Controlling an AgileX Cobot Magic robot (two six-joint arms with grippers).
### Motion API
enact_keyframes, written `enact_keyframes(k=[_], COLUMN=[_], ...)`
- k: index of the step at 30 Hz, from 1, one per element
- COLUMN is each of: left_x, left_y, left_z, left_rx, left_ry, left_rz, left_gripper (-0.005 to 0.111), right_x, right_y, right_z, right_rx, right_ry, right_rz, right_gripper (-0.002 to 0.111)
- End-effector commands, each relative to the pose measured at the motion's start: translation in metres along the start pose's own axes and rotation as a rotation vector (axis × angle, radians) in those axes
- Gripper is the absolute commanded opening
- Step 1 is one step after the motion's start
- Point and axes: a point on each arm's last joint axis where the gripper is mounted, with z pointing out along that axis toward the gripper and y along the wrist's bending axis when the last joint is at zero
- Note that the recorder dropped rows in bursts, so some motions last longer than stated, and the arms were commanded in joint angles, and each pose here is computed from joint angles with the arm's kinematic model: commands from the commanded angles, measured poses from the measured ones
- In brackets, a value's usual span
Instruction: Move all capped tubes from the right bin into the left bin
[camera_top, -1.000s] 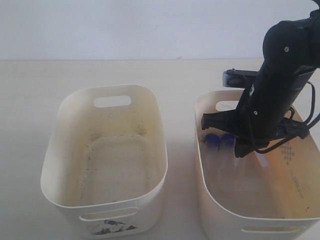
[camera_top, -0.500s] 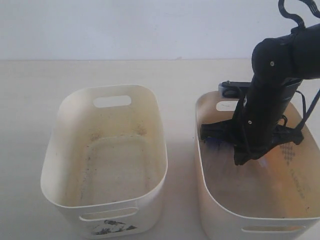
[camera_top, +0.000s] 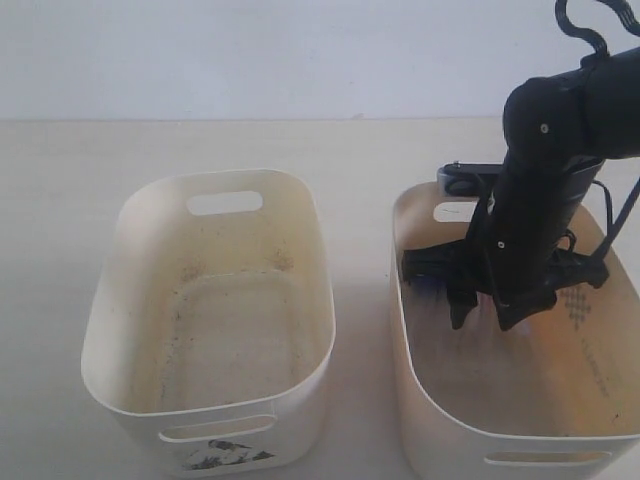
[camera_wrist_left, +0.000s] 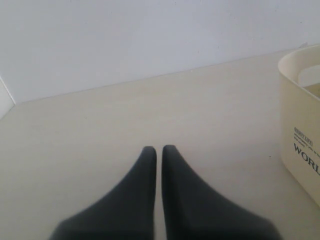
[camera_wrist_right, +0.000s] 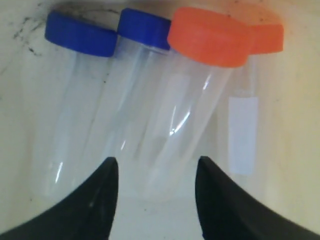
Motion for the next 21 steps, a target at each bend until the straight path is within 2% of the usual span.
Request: enact_keyframes(k=[1, 9, 16, 18, 21], left_x=[-0.002, -0.002, -0.002, -0.002, -0.002], left_y=[0.000, 0.000, 0.000, 0.000, 0.000], left_z=[0.000, 0.000, 0.000, 0.000, 0.000], left_rx=[0.002, 0.002, 0.002, 0.002, 0.002], left_ry=[-0.012, -0.012, -0.012, -0.012, -0.012], left_rz=[-0.017, -0.017, -0.017, -0.017, -0.017], left_gripper=[0.004, 0.004, 0.004, 0.004, 0.004], right_x=[-0.003, -0.004, -0.004, -0.003, -0.001], right_y=[-0.003, -0.004, -0.005, -0.005, -0.006], right_z=[-0.001, 0.007, 0.034, 0.035, 0.035], right_rx=[0.008, 0.031, 0.066, 0.071, 0.081], right_ry=[-0.029, -0.016, 0.060, 0.069, 0.088], right_rz=[0.017, 0.042, 0.055, 0.055, 0.057], right_gripper=[0.045, 0.045, 0.043, 0.034, 0.010])
